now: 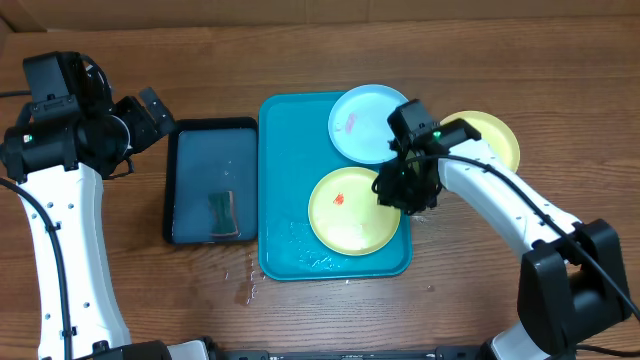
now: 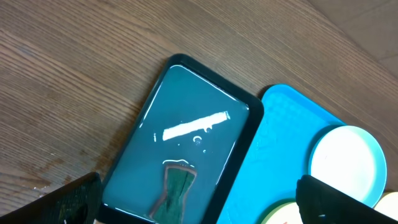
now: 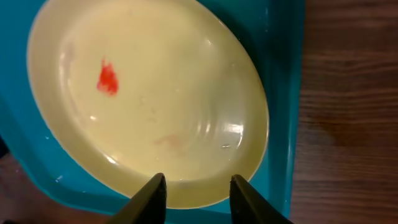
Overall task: Clean dirty plates on tray and stack at the side
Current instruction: 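Release the plate and move the right gripper to the lower yellow plate, then grip the rim of the lower yellow plate with the right gripper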
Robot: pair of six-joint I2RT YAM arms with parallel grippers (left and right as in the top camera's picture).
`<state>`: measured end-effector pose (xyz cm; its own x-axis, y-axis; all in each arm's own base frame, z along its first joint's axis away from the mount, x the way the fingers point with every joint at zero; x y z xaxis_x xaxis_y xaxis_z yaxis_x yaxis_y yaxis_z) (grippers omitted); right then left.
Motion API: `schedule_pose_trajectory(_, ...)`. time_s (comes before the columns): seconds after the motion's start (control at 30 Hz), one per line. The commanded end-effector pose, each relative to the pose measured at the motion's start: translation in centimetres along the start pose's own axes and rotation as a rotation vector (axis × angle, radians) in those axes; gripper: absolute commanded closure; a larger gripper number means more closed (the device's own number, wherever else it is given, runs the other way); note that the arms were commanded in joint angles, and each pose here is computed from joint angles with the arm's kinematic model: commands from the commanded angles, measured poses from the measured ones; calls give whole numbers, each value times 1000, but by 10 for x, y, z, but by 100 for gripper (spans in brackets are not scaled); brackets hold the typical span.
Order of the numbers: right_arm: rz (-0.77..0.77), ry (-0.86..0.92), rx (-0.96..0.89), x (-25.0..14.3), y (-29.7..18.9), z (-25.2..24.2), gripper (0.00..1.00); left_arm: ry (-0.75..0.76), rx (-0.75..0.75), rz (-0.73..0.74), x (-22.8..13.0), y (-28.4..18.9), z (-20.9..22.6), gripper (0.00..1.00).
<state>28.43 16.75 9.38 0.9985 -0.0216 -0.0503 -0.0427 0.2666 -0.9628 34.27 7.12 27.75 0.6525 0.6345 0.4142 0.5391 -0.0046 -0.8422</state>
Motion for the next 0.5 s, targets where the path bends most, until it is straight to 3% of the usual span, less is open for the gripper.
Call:
schedule_pose_trajectory(0.0, -6, 78, -26, -6, 9, -9, 65, -14, -4, -2, 2, 0, -2, 0)
schedule_pose_trajectory(0.27, 12, 139, -44, -16, 24, -19, 73, -14, -4, -2, 2, 0, -2, 0)
schedule_pose_trajectory(0.47, 30, 186, -58, -25, 36, -28, 73, -14, -4, -2, 2, 0, -2, 0)
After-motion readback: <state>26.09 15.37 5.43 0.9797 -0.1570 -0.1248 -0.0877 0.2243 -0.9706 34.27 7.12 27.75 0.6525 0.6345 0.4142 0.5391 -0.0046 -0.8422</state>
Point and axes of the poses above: each gripper's point midway between its finger pads, its own y axis out along the fingers, its own z axis along the line the jaws close on, x = y × z, the point moved 3 cm from there along -y, back along the fingers, and after that the axes turned 5 degrees about -y, right-handed, at the moved point
